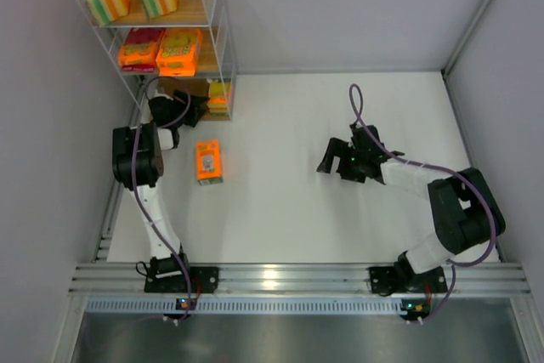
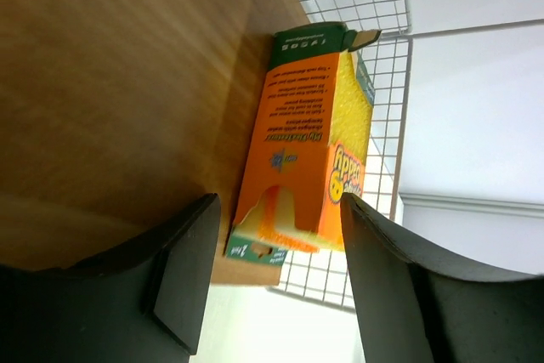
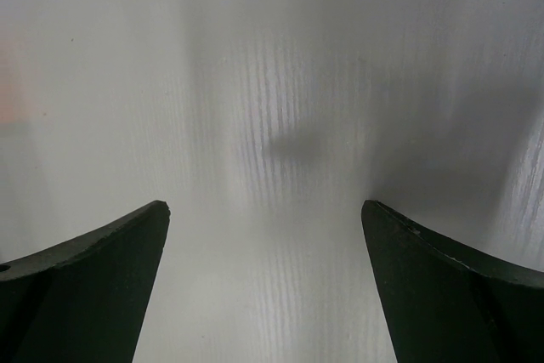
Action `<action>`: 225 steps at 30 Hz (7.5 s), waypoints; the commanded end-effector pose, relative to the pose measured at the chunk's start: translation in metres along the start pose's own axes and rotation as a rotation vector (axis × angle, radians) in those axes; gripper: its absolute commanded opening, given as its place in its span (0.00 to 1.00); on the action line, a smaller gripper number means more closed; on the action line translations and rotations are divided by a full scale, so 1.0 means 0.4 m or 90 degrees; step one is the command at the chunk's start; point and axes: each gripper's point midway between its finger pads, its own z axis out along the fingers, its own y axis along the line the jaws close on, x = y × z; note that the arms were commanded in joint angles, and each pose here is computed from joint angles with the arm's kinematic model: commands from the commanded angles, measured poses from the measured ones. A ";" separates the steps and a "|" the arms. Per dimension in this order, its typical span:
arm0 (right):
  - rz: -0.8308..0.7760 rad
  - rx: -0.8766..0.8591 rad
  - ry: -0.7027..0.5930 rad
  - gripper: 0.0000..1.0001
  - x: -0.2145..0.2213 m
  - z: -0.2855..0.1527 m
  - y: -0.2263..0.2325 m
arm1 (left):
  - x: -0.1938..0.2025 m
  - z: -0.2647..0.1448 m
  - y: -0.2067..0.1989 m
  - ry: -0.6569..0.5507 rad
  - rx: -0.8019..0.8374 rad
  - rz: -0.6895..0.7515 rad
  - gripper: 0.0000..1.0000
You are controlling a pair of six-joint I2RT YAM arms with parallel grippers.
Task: Place and organize the cleaning sponges onto the shelf
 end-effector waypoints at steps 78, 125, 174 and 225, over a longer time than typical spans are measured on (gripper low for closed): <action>-0.090 -0.101 -0.066 0.99 0.021 -0.136 0.116 | 0.303 -0.401 0.076 0.288 -0.429 0.537 0.88; -0.337 -0.241 -0.380 1.00 -0.057 -0.371 0.367 | 0.750 -0.450 -0.719 0.088 0.154 0.350 0.69; -0.416 -0.316 -0.447 0.49 -0.026 -0.361 0.417 | 0.814 -0.604 -0.652 0.191 0.182 0.297 0.71; -0.833 0.074 -0.816 0.47 -0.042 -0.394 0.502 | 0.484 -0.723 -0.641 0.283 0.002 0.162 0.94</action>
